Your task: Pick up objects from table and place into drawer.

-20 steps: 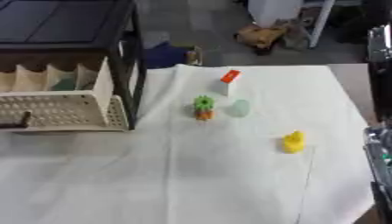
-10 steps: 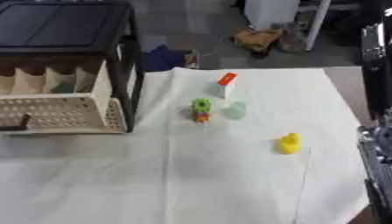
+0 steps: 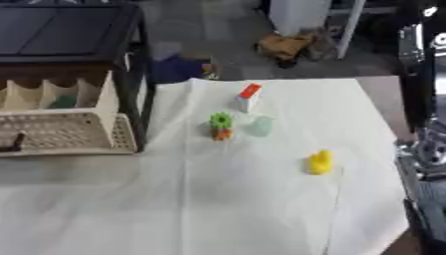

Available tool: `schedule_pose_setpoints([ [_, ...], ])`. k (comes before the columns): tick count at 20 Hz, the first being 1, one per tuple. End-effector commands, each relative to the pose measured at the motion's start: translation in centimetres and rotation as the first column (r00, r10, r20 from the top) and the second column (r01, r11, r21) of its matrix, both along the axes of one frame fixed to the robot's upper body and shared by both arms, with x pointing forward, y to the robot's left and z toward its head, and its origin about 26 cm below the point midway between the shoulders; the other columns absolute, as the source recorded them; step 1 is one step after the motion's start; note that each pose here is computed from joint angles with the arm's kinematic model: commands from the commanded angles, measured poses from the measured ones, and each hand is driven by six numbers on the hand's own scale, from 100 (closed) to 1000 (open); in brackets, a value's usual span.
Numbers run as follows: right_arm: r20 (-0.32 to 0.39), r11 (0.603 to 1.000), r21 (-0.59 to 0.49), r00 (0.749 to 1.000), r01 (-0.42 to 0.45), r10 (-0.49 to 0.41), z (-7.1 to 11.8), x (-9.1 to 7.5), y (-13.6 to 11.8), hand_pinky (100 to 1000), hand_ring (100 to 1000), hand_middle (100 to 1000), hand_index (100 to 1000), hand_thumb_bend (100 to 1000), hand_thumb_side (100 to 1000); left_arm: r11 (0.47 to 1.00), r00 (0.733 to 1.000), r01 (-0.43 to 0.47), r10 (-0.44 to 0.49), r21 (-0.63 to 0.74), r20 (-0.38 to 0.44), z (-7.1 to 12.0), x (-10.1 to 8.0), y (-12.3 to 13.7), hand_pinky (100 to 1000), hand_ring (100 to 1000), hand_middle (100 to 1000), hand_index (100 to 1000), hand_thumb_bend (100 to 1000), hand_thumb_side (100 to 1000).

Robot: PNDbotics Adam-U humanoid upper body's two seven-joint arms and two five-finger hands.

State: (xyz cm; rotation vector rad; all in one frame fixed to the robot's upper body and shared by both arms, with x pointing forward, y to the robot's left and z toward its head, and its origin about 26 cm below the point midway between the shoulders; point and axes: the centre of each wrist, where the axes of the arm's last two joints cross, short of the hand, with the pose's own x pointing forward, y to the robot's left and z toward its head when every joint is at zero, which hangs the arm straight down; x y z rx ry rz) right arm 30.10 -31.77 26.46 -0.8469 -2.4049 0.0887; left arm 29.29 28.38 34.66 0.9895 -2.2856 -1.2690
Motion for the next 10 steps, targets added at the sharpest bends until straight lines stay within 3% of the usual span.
schedule_pose_setpoints([
  [1, 0.027, 0.997, -0.063, 0.999, 0.049, -0.047, 1.8, -0.4, -0.2, 682, 585, 574, 854, 356, 1000, 0.978, 0.996, 0.075, -0.064, -0.196, 0.059, 1.2, -0.5, 0.1, 100, 100, 100, 578, 100, 1000],
  [3, 0.018, 0.992, -0.092, 0.997, 0.083, -0.082, 2.4, -0.2, -0.2, 681, 585, 571, 850, 398, 1000, 0.946, 0.992, 0.123, -0.105, -0.299, 0.076, 1.1, -0.4, 0.1, 100, 100, 100, 593, 100, 1000],
  [4, 0.010, 0.989, -0.106, 0.995, 0.101, -0.101, 2.6, 0.0, -0.3, 681, 585, 569, 849, 330, 1000, 0.930, 0.989, 0.141, -0.119, -0.339, 0.085, 1.1, -0.4, 0.1, 100, 100, 100, 596, 100, 1000],
  [5, -0.001, 0.984, -0.127, 0.992, 0.124, -0.125, 2.8, 0.3, -0.6, 682, 587, 572, 848, 411, 1000, 0.913, 0.987, 0.154, -0.127, -0.377, 0.097, 1.0, -0.4, 0.2, 100, 100, 100, 602, 100, 1000],
  [7, -0.028, 0.970, -0.175, 0.984, 0.168, -0.175, 3.3, 1.1, -1.1, 683, 588, 573, 846, 412, 1000, 0.889, 0.985, 0.168, -0.136, -0.426, 0.104, 0.7, -0.3, 0.3, 100, 100, 100, 618, 100, 1000],
  [10, -0.070, 0.942, -0.255, 0.967, 0.218, -0.243, 3.8, 2.3, -1.9, 686, 592, 576, 842, 427, 1000, 0.873, 0.985, 0.171, -0.151, -0.457, 0.081, -0.1, -0.1, 0.4, 156, 100, 198, 660, 100, 1000],
])
